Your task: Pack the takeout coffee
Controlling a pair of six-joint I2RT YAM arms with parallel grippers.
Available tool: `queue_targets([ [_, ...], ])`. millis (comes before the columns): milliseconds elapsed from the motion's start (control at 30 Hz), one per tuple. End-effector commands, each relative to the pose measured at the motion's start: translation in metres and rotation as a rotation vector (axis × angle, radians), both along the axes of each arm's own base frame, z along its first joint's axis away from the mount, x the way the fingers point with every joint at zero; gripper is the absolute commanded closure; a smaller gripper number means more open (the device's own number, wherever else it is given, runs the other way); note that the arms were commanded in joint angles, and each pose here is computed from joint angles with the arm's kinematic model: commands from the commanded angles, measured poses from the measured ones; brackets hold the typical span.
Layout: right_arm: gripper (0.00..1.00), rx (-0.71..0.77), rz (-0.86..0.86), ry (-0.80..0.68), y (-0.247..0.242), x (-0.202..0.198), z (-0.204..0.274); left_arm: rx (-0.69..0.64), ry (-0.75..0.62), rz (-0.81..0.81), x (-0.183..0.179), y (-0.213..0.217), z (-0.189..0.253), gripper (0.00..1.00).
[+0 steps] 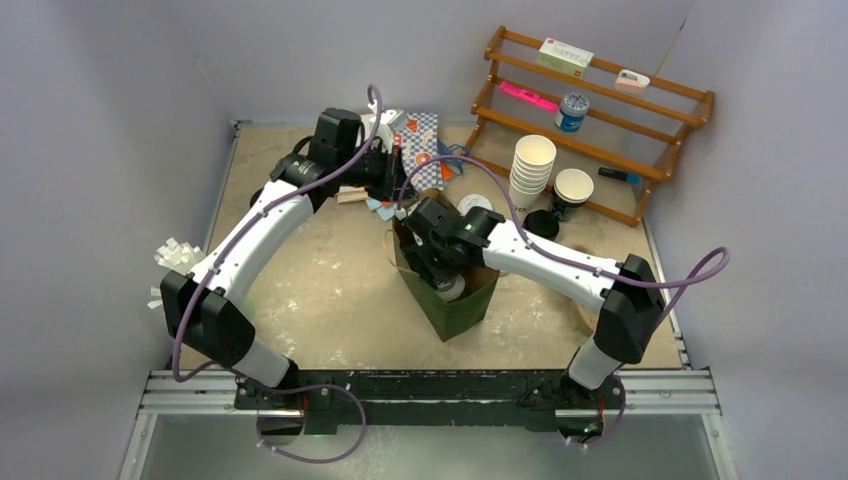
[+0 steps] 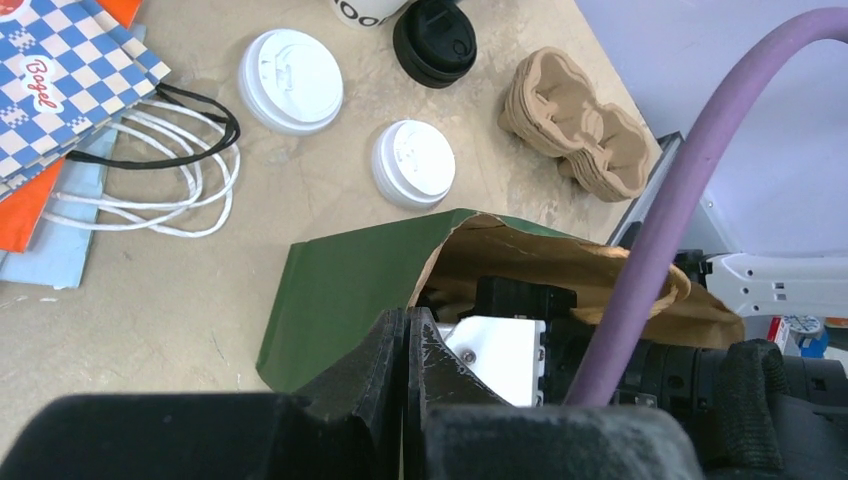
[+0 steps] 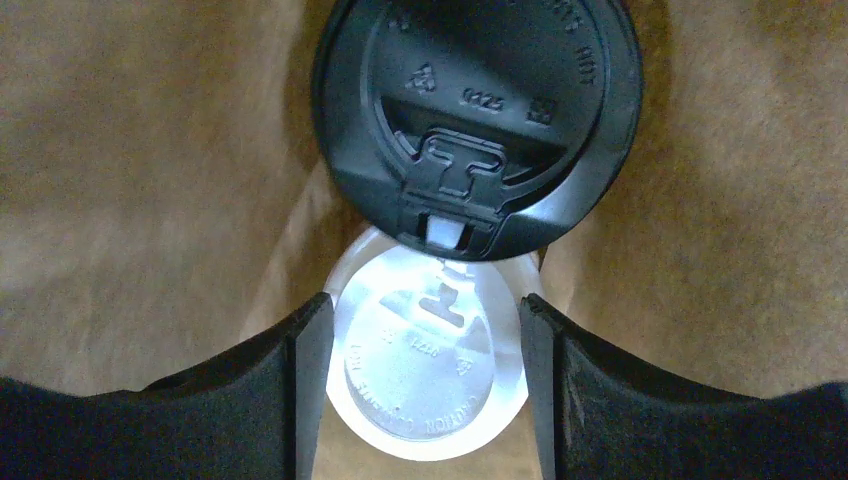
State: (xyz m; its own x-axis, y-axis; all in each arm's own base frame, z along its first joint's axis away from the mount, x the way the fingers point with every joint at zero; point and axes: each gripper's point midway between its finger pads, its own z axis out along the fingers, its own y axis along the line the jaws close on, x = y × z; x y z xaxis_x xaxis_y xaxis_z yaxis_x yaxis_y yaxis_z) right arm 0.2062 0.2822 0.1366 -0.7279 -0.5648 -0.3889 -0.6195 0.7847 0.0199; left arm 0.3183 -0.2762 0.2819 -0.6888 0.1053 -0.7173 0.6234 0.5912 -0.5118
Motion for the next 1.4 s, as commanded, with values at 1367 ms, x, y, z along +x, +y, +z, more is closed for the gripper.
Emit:
queue_targets([
  [1367,0.06,0.269,-0.003,-0.254,-0.022,-0.004,0.097,-0.111,-0.387,-0.090,-0.012,-0.004,0.097,1.00],
])
